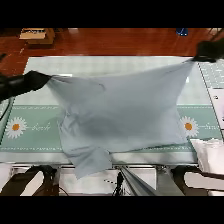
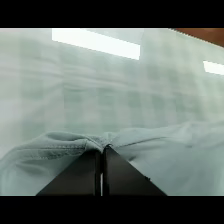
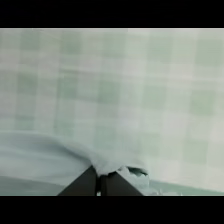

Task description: Fold the shirts.

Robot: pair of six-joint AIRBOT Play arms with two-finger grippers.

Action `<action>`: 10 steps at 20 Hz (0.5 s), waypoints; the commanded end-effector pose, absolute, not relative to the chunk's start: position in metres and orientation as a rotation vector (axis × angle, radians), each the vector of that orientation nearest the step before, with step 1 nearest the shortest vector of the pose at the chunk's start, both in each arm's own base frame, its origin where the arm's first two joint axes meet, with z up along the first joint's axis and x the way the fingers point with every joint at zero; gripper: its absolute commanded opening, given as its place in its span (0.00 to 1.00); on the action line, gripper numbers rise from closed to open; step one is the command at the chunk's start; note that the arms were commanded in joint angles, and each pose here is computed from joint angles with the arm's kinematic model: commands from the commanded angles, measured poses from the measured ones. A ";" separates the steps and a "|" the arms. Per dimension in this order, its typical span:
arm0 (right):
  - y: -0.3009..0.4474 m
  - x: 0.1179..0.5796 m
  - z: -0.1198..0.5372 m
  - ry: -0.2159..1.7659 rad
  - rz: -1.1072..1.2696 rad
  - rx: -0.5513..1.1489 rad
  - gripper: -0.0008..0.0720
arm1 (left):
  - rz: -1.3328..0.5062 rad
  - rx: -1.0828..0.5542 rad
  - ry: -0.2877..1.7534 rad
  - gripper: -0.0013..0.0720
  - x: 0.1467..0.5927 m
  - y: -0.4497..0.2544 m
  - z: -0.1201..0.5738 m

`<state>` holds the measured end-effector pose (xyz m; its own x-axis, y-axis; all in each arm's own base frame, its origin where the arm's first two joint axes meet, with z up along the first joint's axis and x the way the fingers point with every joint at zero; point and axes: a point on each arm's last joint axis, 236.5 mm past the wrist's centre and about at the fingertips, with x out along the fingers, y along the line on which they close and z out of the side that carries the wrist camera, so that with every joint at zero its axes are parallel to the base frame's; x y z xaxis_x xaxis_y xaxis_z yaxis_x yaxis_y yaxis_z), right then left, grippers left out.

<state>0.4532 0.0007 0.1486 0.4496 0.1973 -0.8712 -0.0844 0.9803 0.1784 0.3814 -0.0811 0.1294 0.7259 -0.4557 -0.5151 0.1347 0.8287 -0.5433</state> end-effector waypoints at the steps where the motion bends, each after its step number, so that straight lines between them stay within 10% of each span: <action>1: 0.017 0.518 0.117 0.978 0.186 0.113 0.04 | -0.250 -0.466 0.631 0.04 0.441 -0.083 0.087; 10: -0.006 0.608 0.115 0.673 0.068 0.193 0.04 | -0.103 -0.439 0.501 0.04 0.516 -0.066 0.070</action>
